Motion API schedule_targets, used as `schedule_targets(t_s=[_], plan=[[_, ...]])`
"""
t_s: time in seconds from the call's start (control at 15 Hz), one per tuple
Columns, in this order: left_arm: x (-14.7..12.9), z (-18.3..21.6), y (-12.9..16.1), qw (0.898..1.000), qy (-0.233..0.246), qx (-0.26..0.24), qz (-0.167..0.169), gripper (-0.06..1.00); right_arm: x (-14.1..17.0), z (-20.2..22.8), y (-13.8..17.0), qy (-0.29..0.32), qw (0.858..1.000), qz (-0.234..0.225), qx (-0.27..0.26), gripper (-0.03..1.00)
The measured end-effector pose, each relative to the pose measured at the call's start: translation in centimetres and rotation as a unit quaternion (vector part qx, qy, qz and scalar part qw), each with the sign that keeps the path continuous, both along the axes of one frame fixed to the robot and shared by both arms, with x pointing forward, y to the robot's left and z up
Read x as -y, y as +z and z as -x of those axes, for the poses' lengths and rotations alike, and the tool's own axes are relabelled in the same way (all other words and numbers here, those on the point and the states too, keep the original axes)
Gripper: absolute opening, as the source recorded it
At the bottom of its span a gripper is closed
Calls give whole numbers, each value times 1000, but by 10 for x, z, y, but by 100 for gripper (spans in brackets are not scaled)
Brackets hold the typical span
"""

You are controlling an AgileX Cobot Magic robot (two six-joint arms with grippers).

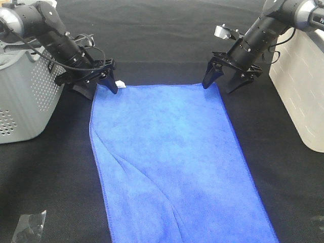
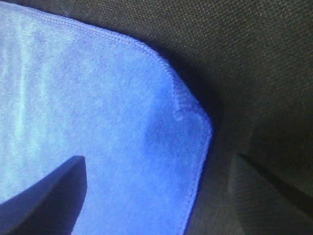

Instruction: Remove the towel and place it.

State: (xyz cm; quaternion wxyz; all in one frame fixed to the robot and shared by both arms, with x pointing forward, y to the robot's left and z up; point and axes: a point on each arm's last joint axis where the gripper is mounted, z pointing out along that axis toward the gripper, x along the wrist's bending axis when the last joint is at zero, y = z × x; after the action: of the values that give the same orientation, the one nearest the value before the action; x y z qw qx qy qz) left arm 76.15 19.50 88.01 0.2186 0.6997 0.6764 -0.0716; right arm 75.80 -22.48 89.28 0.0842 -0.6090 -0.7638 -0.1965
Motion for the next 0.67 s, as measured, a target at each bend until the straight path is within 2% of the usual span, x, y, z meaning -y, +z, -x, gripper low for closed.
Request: schedule_targets(t_s=[0.2,0.4,0.67], plan=[[0,0,0,1000,-3,2,1,73,4,-7,-10,-2,999,27,21,79],[-1,-1,-3,1000,-2,1,2,73,13,-16,-3,-19,997,44,59,79],[-1,-2,-3,1000,1,6,6,73,20,-18,-15,-26,998,41,50,79]])
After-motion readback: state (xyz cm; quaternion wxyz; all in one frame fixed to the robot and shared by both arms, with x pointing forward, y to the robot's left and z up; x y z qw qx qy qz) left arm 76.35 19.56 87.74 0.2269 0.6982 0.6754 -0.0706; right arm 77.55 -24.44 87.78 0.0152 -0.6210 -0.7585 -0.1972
